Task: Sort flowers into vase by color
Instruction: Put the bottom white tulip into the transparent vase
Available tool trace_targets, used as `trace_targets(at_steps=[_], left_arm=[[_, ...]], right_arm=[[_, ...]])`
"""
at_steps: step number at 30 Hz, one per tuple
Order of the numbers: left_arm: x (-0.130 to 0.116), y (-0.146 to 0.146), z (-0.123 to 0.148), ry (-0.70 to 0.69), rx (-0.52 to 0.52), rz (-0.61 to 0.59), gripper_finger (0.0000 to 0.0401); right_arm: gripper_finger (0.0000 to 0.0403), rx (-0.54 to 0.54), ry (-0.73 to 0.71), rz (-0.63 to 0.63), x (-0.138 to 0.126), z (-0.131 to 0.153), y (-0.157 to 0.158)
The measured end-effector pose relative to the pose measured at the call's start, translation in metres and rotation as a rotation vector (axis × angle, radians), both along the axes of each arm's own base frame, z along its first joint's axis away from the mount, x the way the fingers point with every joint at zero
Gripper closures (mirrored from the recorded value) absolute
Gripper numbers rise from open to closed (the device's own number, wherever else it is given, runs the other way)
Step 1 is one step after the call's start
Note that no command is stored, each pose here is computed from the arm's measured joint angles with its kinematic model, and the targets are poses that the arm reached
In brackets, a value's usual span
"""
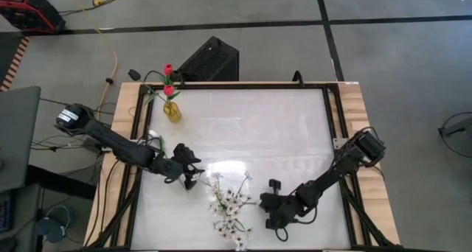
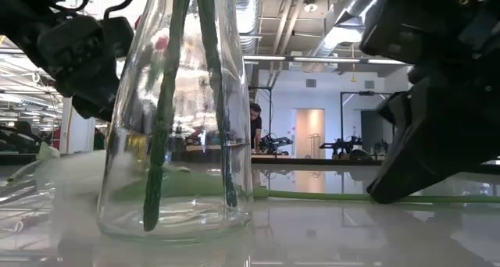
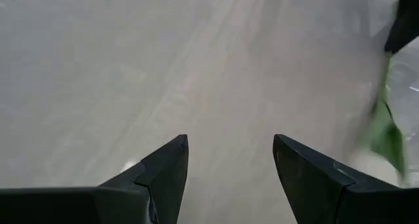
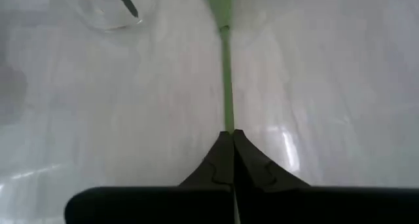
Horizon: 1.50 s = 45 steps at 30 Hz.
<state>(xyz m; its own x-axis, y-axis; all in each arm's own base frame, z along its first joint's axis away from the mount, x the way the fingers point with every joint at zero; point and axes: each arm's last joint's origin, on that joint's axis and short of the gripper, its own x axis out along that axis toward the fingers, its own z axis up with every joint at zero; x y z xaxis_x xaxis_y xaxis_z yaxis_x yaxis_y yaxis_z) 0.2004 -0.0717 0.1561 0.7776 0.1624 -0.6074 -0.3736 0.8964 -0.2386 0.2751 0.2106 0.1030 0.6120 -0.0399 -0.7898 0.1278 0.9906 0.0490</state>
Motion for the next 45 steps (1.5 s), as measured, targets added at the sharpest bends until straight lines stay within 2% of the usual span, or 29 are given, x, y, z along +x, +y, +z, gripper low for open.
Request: trace_targets(at_steps=[4,6,8,11,13,16,18,25,29,34,37,42,45], left_arm=[[0.002,-0.001,-0.008,0.04,-0.033,0.008,0.0189],[0.003,-0.002,-0.012,0.06,-0.057,0.002,0.0189],[0.004,-0.004,-0.015,0.074,-0.071,-0.008,0.0189],[0.003,-0.006,-0.018,0.085,-0.08,-0.007,0.0189],[0.003,-0.008,-0.018,0.084,-0.077,-0.008,0.0189],[0.003,-0.009,-0.018,0.071,-0.063,-0.004,0.0189],[0.003,-0.009,-0.017,0.062,-0.056,-0.011,0.0189],[0.004,-0.008,-0.016,0.046,-0.012,0.013,0.0189],[0.004,-0.006,-0.016,0.043,-0.009,0.019,0.0189],[0.005,-0.007,-0.016,0.047,-0.041,0.004,0.0189],[0.004,-0.008,-0.016,0.053,-0.063,-0.006,0.0189],[0.004,-0.008,-0.016,0.053,-0.067,-0.004,0.0189],[0.004,-0.008,-0.016,0.052,-0.058,-0.003,0.0189]], right_arm=[[0.0384,-0.055,-0.013,-0.05,-0.016,0.021,-0.003],[0.0385,-0.092,-0.064,-0.1,-0.026,0.037,-0.004],[0.0385,-0.125,-0.167,-0.19,-0.038,0.056,-0.006],[0.0385,-0.193,-0.341,-0.331,-0.064,0.067,-0.012],[0.0385,-0.181,-0.501,-0.403,-0.08,0.072,-0.011],[0.0385,-0.164,-0.775,-0.47,-0.099,0.084,-0.002],[0.0385,-0.177,-0.878,-0.481,-0.107,0.088,0.007],[0.0385,-0.177,-0.907,-0.48,-0.103,0.105,0.025],[0.0385,-0.22,-0.867,-0.423,-0.098,0.121,0.024],[0.0385,-0.084,-0.744,-0.149,-0.09,0.146,0.007],[0.0385,-0.059,-0.728,-0.032,-0.094,0.163,-0.003],[0.0385,-0.064,-0.872,0.101,-0.107,0.196,0.0],[0.0385,-0.001,-1.033,0.268,-0.107,0.196,0.008]])
